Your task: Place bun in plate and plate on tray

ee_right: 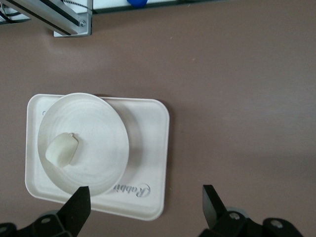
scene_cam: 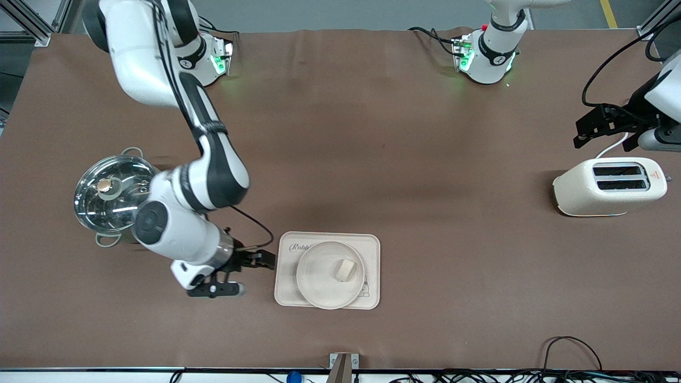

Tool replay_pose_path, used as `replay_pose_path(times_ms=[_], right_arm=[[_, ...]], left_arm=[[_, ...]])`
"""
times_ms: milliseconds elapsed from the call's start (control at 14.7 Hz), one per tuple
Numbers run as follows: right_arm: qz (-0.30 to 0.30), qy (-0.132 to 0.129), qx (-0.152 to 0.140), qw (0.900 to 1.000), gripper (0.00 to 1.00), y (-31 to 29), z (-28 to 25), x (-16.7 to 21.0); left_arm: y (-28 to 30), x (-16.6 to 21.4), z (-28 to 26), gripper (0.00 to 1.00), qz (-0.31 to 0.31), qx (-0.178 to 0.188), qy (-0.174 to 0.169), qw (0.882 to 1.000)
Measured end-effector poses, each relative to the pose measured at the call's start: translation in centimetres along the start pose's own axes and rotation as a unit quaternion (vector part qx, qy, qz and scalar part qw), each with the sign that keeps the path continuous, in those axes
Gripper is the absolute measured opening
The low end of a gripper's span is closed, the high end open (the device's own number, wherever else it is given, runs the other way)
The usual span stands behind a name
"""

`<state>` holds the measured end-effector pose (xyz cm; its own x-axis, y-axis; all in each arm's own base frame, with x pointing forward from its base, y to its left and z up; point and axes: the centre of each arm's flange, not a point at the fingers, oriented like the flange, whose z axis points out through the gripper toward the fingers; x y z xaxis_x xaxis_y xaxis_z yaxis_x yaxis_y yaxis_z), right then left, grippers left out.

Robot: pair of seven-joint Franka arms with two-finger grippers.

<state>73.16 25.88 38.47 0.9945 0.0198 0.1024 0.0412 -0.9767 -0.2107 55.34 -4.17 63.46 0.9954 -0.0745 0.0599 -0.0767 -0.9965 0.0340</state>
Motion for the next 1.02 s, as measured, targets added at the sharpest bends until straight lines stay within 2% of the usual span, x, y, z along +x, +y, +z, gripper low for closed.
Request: replay_pose_path(times_ms=[272, 407, 543, 747, 883, 1019], right_arm=[[-0.025, -0.022, -0.071, 0.997, 1.00, 0.9, -7.8, -1.6], [-0.027, -0.034, -0.094, 0.995, 1.00, 2.0, -10.2, -2.2], [-0.035, -0.040, -0.095, 0.994, 1.00, 4.2, -13.4, -2.5], [-0.025, -0.025, -0.085, 0.996, 1.00, 9.1, -20.7, -4.1], [-0.009, -0.023, -0.075, 0.997, 1.00, 12.3, -25.3, -6.8], [-0.003, -0.036, -0.076, 0.997, 1.00, 14.7, -28.6, -10.3]], left_arm=[[0.0, 0.0, 0.0, 1.00, 0.000, 0.000, 0.000, 1.000], [0.0, 0.0, 0.0, 1.00, 0.000, 0.000, 0.000, 1.000], [0.0, 0.0, 0.0, 1.00, 0.000, 0.000, 0.000, 1.000], [0.0, 0.0, 0.0, 1.00, 0.000, 0.000, 0.000, 1.000], [0.0, 0.0, 0.0, 1.00, 0.000, 0.000, 0.000, 1.000], [0.0, 0.0, -0.1, 1.00, 0.000, 0.000, 0.000, 1.000]])
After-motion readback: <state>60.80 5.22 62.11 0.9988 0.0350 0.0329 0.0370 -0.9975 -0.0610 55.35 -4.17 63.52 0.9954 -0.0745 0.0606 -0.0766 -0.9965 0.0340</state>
